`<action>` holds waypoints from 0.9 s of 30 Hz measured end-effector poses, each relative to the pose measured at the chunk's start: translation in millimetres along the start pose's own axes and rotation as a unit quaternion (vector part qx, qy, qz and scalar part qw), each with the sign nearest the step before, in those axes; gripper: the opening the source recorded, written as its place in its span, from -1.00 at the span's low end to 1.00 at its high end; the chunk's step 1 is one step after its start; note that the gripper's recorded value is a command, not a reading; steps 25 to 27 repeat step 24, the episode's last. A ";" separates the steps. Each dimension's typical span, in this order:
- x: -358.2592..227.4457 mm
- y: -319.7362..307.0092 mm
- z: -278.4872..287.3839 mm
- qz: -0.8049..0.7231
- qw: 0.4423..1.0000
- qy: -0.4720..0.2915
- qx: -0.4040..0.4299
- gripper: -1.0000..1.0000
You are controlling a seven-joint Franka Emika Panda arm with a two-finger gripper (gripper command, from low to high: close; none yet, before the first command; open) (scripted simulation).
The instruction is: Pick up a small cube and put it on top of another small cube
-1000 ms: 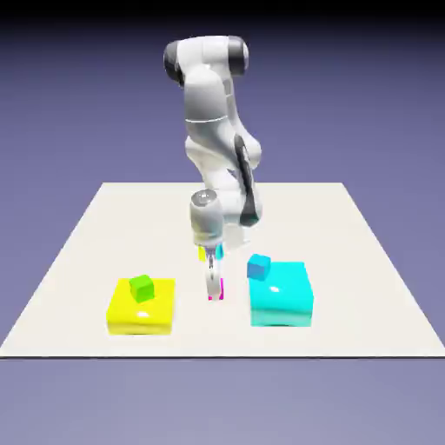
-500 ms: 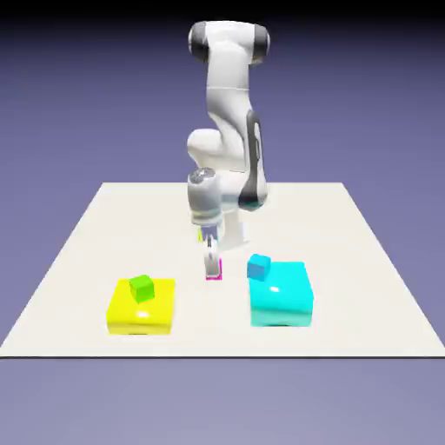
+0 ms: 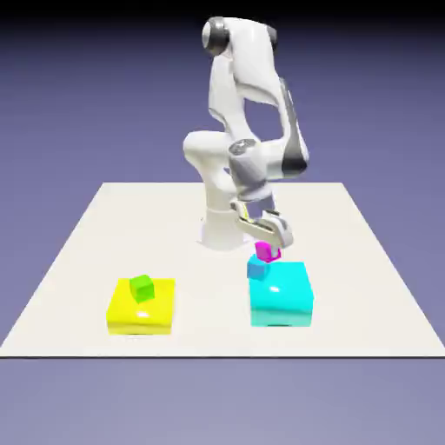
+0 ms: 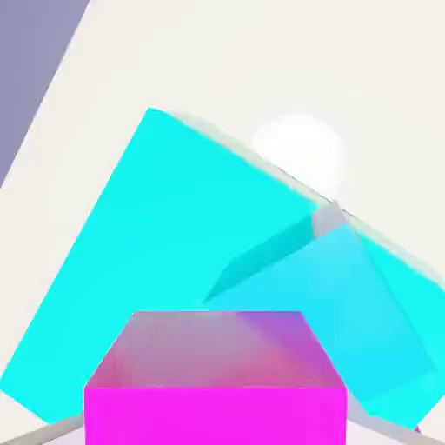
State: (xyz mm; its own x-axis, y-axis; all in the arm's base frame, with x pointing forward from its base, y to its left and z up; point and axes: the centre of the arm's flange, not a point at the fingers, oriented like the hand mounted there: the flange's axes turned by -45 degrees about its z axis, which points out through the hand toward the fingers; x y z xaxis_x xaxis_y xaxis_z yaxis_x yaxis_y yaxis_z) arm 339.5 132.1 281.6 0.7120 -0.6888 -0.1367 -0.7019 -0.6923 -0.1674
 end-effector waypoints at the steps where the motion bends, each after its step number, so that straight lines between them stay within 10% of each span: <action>1: -14.1 -2.7 3.7 -0.034 0.999 0.001 -0.009 -1.00; 8: -96.2 8.9 38.5 -0.234 0.968 0.008 -0.092 -1.00; 23: -81.2 34.2 110.2 -0.204 0.973 0.004 -0.107 -1.00; 24: -80.0 35.1 111.9 -0.202 0.974 0.003 -0.106 1.00; 27: -80.0 35.1 111.9 -0.202 0.974 0.003 -0.106 1.00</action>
